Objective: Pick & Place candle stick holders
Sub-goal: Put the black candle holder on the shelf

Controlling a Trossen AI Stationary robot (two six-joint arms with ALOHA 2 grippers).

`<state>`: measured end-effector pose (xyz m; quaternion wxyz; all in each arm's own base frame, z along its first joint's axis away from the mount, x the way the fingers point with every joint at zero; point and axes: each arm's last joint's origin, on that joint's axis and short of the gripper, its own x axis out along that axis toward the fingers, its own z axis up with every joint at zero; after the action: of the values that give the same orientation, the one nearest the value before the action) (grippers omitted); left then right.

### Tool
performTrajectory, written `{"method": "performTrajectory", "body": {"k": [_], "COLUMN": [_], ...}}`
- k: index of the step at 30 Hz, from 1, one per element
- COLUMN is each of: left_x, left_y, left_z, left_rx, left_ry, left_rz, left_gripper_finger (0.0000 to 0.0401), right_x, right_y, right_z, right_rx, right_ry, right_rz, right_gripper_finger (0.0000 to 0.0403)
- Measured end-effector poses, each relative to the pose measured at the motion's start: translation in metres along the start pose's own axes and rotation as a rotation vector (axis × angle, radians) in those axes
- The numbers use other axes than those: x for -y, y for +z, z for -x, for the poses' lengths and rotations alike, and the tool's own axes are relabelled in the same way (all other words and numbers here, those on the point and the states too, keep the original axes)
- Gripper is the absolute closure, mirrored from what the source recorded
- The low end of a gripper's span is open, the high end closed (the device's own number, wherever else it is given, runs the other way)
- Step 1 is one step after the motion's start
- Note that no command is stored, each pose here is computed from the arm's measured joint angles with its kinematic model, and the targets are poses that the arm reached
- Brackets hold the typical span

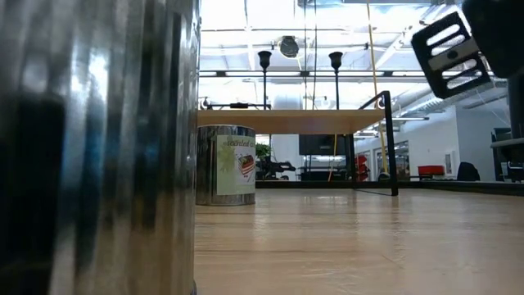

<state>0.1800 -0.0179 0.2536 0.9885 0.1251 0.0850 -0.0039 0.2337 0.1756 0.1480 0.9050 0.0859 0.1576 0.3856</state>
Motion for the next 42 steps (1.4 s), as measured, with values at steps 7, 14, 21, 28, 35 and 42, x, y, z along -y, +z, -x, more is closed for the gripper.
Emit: {"method": "performTrajectory", "body": {"k": [7,14,21,28,35,42], "left_x": [0.000,0.000,-0.002,-0.001,0.006,0.011], "left_y": [0.000,0.001,0.008,0.011,0.001,-0.004], "left_z": [0.000,0.000,0.000,-0.012,-0.049,-0.093], "left_rx": [0.001,0.006,0.086,0.141,0.192,0.192], "left_ry": [0.000,0.002,0.024,0.029,0.032,0.088], "left_rz": [-0.040,-0.088,-0.063,0.058,0.150,0.236], "left_gripper_finger": [0.0203,0.0203,0.0203,0.0203,0.0203,0.0203], "right_x": [0.003,0.006,0.025,0.068,0.106,0.127], "right_y": [-0.006,0.011,0.055,0.089,0.115,0.118], "right_z": [-0.013,-0.005,0.024,0.059,0.065,0.077], "right_rx": [-0.037,0.028,0.192,0.320,0.368,0.369], "right_ry": [0.025,0.008,-0.130,-0.674,-0.783,-0.861], "right_rz": [0.048,0.166,0.268,0.322,0.274,0.146], "right_gripper_finger": [0.0311,0.0389,0.0394,0.0386,0.0393,0.0389]}}
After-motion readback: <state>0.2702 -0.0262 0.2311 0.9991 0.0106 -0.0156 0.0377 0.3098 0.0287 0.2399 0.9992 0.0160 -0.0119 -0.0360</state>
